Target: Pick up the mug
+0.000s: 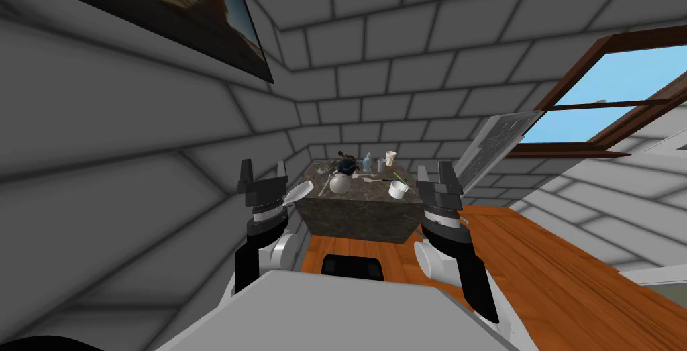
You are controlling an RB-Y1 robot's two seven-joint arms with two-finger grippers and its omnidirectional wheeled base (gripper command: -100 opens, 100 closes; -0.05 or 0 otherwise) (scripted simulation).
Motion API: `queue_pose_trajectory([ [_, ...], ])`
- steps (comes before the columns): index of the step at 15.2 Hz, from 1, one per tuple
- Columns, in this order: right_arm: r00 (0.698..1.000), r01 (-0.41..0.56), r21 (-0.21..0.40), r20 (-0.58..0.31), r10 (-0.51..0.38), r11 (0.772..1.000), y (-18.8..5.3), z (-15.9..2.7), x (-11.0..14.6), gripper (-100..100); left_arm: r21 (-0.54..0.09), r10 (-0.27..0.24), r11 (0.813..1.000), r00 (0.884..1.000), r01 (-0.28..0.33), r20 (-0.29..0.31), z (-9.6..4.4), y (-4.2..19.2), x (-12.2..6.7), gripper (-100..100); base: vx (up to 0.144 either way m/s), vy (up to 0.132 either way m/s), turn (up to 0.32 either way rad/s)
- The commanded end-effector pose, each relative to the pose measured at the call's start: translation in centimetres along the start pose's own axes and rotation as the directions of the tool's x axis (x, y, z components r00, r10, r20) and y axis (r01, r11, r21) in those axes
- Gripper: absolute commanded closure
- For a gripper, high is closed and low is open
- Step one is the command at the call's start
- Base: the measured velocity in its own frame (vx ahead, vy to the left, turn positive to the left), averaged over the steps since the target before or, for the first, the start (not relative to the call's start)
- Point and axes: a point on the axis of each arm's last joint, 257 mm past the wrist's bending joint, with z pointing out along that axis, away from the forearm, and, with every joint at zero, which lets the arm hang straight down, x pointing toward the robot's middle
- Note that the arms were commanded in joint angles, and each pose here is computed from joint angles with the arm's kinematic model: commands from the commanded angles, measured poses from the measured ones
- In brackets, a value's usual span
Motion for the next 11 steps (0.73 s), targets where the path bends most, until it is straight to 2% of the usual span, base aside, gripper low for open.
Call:
queue_pose_trajectory([
  [1,0.999,0.0,0.017,-0.035,0.0,1.0,-0.3,-0.6,0.6,-100,0.0,0.0,1.0,1.0,0.0,0.0,0.0,0.0,0.0,0,-0.005,-0.029,0.041],
  [8,0.988,-0.013,0.098,-0.15,0.028,0.995,-2.2,-3.1,3.0,-100,0.0,0.0,1.0,1.0,0.0,0.0,0.0,0.0,0.0,0,-0.035,-0.061,0.07],
  [9,0.982,-0.02,0.131,-0.185,0.044,0.991,-3.0,-4.1,3.8,-100,0.0,0.0,1.0,1.0,0.0,0.0,0.0,0.0,0.0,0,-0.041,-0.028,0.105],
  [10,0.981,-0.018,0.131,-0.191,0.043,0.991,-3.0,-4.1,3.9,-100,0.0,0.0,1.0,1.0,0.0,0.0,0.0,0.0,0.0,0,-0.04,-0.021,0.089],
  [11,0.974,-0.027,0.17,-0.219,0.064,0.985,-3.9,-5.4,4.7,-100,0.0,0.0,1.0,1.0,0.0,0.0,0.0,0.0,0.0,0,-0.045,-0.019,0.102],
])
